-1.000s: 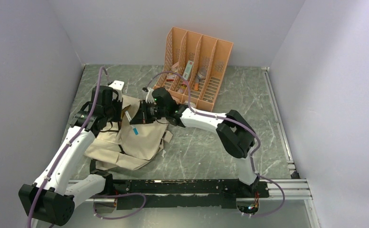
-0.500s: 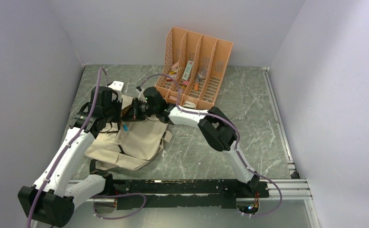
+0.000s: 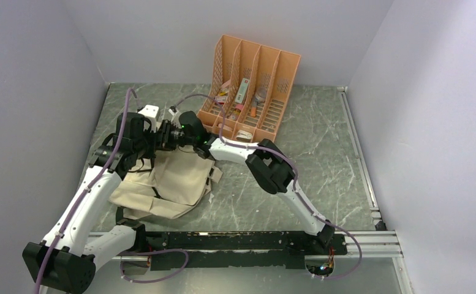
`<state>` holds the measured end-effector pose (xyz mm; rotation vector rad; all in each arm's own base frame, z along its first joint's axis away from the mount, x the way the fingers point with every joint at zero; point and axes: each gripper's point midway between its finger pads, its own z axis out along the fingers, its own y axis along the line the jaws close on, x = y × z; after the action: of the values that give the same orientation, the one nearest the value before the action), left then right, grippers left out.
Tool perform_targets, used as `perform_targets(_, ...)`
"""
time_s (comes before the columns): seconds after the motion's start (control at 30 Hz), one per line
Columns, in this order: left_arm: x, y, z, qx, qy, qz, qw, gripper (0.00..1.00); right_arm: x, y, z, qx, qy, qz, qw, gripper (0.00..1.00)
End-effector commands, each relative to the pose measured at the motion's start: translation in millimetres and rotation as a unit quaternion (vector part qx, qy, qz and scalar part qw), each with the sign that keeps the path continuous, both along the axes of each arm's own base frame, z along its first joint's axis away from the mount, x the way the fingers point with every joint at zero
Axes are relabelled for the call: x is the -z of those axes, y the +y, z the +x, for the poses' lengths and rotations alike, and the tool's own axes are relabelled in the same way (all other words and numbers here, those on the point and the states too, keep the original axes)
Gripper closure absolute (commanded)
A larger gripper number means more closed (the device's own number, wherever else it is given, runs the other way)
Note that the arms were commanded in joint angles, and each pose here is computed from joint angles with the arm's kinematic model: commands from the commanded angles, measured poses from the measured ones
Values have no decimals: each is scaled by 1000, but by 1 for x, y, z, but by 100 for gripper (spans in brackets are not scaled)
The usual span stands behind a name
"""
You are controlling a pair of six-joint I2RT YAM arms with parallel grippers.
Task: Pack the student bag
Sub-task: Place the stationery in the student bag.
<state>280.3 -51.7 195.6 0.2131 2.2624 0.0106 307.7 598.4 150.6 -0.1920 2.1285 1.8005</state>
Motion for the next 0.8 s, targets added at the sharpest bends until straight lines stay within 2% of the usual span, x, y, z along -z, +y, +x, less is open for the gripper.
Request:
perform_targets(0.0,-19,-11,2,18,-38,-24,999,95,-7,11,-10,-18,-89,-34,995,68)
perform_targets(0.1,-20,-9,1,16,-40,-22,999,95,-9,-5,-9,0,-129,-60,990,60)
perform_targets(0.33,-17,-10,4,14,-39,-22,999,95,-36,-52,-7,22,-211,-87,973,52)
perform_targets(0.53,-11,-12,6,16,-33,-24,999,95,-49,-92,-7,52,-247,-121,960,51)
perform_targets(0.63,-9,-13,7,17,-31,-26,999,95,-40,-106,-4,57,-243,-145,957,51)
perform_targets(0.77,-9,-13,8,16,-30,-24,999,95,-18,-111,-10,24,-231,-172,957,53)
